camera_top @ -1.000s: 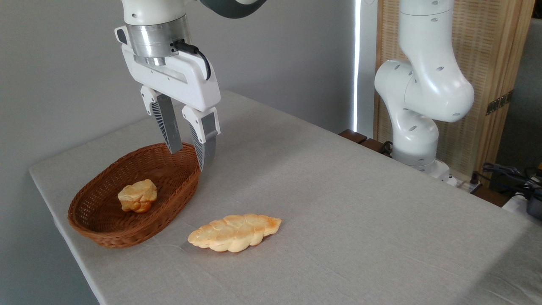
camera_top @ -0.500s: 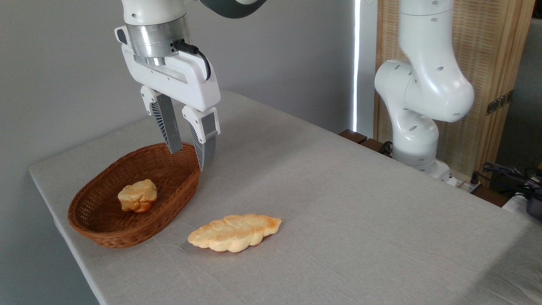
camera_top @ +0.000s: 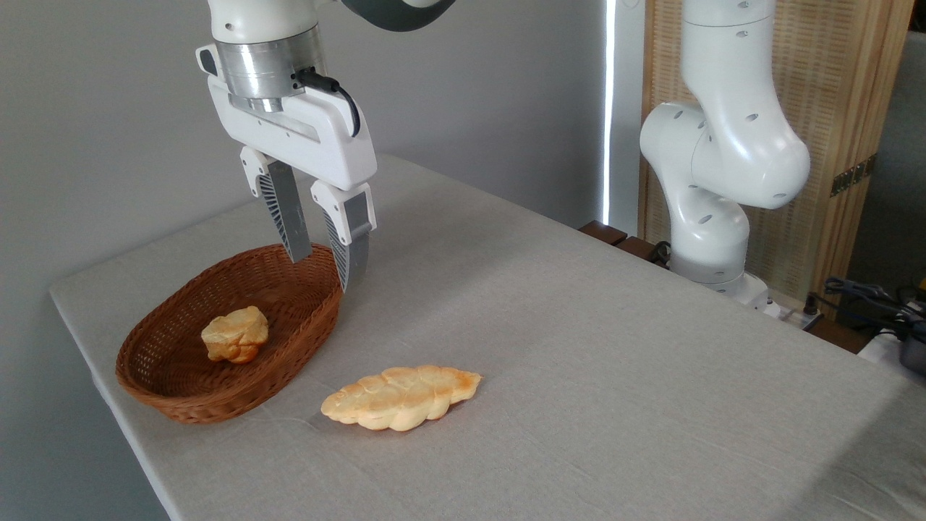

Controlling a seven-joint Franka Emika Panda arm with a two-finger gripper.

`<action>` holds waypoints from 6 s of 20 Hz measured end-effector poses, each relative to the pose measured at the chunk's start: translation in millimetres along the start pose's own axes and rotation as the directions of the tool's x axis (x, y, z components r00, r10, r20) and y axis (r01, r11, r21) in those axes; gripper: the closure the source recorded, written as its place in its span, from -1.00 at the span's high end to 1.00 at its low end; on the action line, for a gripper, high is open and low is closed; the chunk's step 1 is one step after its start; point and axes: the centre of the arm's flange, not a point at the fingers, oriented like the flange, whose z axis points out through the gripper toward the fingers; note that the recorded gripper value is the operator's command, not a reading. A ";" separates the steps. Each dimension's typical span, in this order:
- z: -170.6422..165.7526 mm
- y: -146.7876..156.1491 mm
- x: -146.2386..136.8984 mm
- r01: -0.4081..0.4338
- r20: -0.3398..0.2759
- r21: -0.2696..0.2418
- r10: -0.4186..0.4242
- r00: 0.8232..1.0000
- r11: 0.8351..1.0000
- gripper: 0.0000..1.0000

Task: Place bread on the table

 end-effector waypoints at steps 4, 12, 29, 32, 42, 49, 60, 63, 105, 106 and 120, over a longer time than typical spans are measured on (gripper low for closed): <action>0.0 0.0 0.0 0.000 0.000 0.000 0.000 1.000 1.000 1.00; 4.6 3.3 3.5 -0.008 0.007 -0.005 0.008 1.000 1.000 1.00; 62.7 70.2 61.9 0.000 -0.163 0.045 0.007 0.987 0.999 1.00; 70.6 70.9 69.3 0.069 -0.207 0.044 -0.059 0.977 0.997 1.00; 115.2 96.1 102.2 0.156 -0.266 -0.045 -0.163 0.950 0.987 1.00; 129.6 101.7 107.8 0.159 -0.258 -0.075 -0.173 0.950 0.984 1.00; 146.7 109.2 116.0 0.155 -0.260 -0.075 -0.169 0.951 0.985 1.00; 155.6 107.2 116.5 0.135 -0.244 -0.038 -0.140 0.960 0.990 1.00; 136.5 101.9 112.7 0.123 -0.236 0.069 -0.104 0.966 0.990 0.32; 129.8 101.0 108.8 0.127 -0.225 0.071 -0.108 0.968 0.989 0.34; 110.8 80.5 20.0 -0.070 0.026 0.095 0.068 0.997 0.993 0.34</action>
